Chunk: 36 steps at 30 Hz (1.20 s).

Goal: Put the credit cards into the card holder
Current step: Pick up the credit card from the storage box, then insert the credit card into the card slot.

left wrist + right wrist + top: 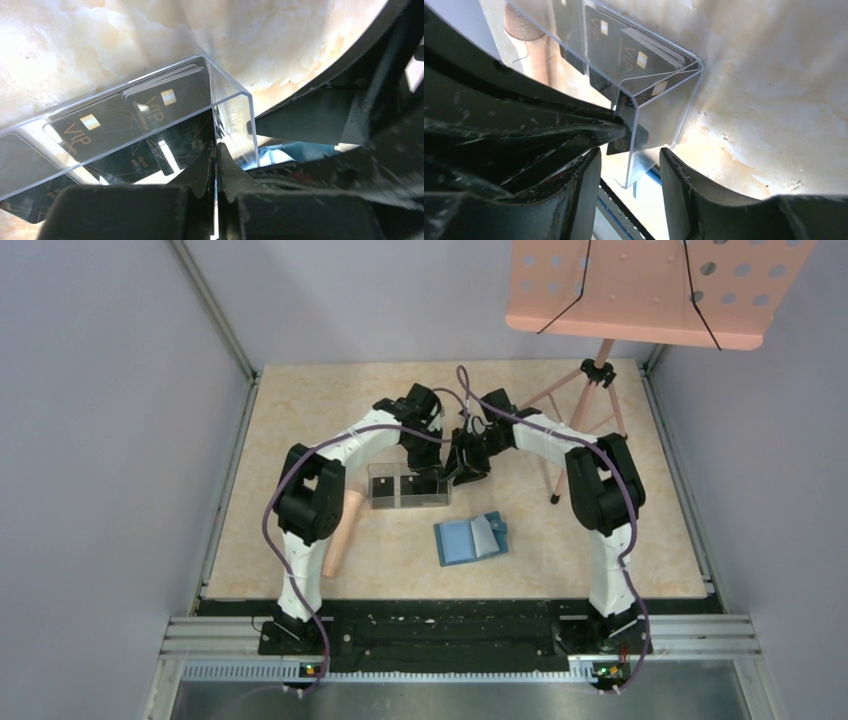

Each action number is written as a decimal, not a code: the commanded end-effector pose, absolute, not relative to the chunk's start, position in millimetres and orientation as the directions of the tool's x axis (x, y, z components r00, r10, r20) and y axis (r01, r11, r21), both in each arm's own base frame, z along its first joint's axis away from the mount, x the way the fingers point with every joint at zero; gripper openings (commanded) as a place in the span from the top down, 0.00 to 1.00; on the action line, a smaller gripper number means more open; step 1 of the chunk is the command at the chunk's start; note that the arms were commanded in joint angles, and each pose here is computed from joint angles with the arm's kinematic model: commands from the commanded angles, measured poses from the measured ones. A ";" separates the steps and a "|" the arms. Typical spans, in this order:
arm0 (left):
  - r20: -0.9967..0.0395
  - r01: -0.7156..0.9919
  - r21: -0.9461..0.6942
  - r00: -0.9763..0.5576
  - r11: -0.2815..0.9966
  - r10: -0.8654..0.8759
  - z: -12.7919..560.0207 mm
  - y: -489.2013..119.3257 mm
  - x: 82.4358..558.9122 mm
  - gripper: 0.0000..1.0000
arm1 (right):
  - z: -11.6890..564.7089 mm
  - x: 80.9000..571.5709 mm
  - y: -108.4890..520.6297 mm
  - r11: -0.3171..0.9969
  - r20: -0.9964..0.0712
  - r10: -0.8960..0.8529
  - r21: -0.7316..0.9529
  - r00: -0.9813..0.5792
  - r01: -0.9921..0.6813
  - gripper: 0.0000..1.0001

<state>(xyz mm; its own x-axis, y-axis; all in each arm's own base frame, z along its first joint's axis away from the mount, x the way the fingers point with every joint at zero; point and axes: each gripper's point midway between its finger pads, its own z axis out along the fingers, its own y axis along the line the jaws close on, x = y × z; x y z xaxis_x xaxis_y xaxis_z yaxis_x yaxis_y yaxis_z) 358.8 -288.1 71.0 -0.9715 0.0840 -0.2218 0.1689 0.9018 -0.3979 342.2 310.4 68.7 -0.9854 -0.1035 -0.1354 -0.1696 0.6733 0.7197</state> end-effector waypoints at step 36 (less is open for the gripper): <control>-0.463 0.387 -0.865 -0.861 0.320 -0.209 270.8 -286.2 260.2 1.00 | 259.9 241.7 273.1 -0.068 -0.451 0.083 0.887 -0.889 -0.456 0.56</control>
